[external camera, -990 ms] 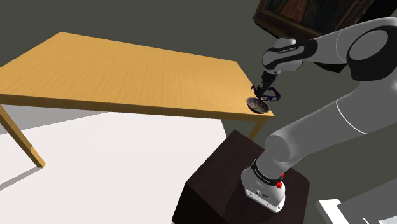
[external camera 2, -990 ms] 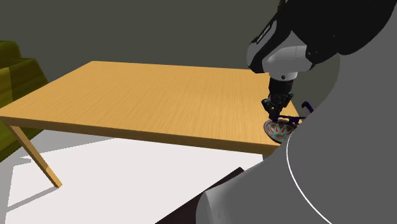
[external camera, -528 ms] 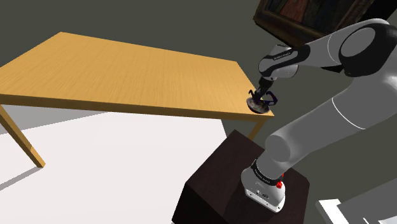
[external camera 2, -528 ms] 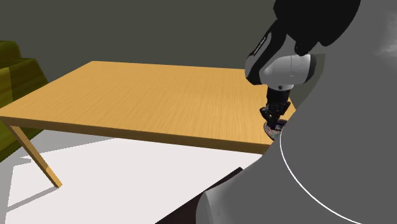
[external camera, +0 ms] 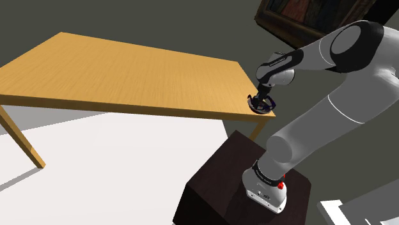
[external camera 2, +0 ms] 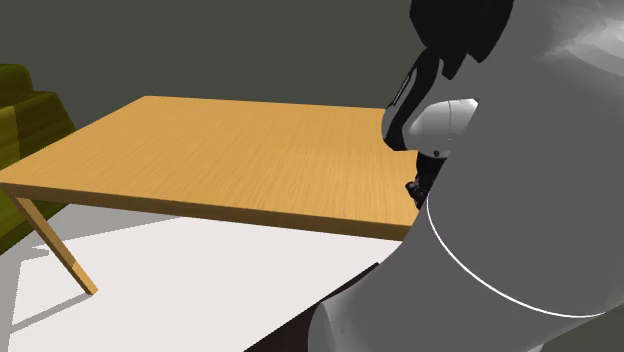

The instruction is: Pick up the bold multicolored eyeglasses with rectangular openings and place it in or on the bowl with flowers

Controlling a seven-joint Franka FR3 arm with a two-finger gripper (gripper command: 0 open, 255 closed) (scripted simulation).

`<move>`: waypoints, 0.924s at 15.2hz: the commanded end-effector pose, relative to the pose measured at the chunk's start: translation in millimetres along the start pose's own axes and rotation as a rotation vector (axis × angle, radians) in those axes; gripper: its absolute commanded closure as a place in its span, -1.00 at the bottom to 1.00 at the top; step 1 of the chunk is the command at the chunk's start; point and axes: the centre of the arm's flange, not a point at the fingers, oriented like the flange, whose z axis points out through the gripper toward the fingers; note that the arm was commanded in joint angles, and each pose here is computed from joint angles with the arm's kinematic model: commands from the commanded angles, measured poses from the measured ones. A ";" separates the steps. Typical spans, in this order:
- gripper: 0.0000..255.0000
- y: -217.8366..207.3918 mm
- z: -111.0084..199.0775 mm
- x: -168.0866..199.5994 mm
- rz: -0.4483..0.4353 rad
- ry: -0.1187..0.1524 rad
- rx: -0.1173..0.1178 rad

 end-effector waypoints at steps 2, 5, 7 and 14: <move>1.00 0.1 3.0 0.3 0.000 0.000 0.000; 1.00 0.1 3.0 0.3 0.000 0.000 0.000; 1.00 0.1 3.0 0.3 0.000 0.000 0.000; -1.00 0.1 -10.2 0.3 0.000 0.000 0.000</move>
